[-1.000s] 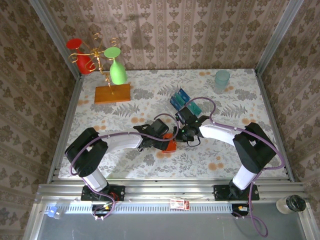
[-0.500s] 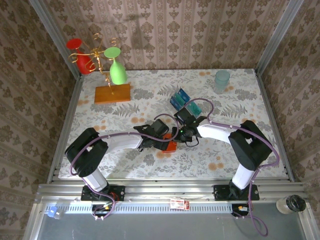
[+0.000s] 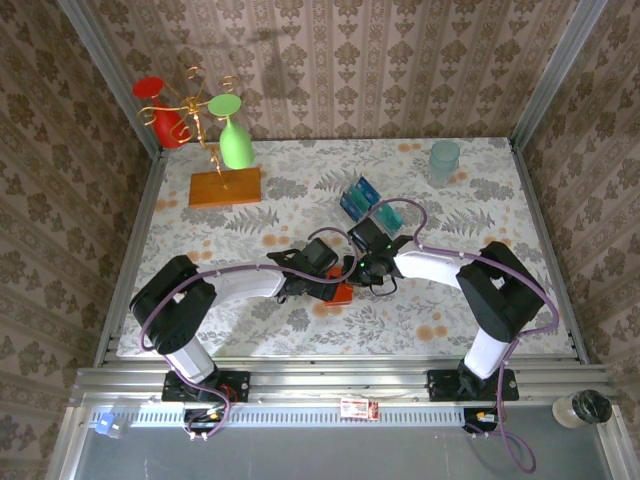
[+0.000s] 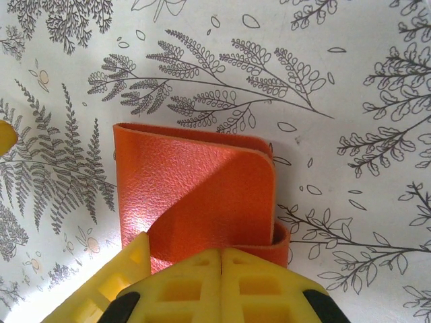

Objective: Put the credit cards into the card holder

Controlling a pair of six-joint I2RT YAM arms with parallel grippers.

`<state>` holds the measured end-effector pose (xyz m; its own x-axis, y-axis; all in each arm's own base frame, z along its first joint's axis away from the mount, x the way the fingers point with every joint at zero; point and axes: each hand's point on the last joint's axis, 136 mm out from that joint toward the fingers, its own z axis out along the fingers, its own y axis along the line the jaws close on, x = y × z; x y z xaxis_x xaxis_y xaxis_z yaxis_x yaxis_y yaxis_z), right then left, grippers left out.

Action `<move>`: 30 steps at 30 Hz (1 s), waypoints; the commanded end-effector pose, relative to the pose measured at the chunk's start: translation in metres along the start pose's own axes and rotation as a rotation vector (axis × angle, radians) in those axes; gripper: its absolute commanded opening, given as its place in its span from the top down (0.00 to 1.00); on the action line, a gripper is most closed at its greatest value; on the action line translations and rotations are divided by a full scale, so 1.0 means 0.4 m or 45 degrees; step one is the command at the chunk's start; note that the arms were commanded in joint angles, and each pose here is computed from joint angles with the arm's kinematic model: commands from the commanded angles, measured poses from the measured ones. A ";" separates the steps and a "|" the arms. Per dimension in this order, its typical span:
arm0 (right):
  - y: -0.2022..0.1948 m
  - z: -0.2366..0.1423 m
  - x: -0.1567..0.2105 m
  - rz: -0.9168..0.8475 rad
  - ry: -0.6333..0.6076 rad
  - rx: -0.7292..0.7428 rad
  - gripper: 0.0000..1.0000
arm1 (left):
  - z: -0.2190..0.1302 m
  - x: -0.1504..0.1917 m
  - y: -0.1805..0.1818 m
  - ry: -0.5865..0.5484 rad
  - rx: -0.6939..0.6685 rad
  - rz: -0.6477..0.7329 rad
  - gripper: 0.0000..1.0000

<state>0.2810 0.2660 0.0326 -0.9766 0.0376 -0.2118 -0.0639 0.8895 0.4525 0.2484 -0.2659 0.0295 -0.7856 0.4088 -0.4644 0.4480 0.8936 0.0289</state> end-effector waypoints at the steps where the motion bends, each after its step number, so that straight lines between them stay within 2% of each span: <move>1: -0.034 0.019 0.064 0.018 0.082 0.054 1.00 | 0.026 0.099 0.030 0.160 -0.071 0.054 0.00; 30: -0.185 0.041 0.183 0.049 0.126 0.235 1.00 | 0.029 0.101 0.030 0.171 -0.078 0.052 0.00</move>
<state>0.2763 0.2601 0.0287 -0.9472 0.0719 -0.3124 -0.0953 0.8672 0.4887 0.2481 -0.2661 0.0295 -0.7854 0.4095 -0.4642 0.4485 0.8933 0.0292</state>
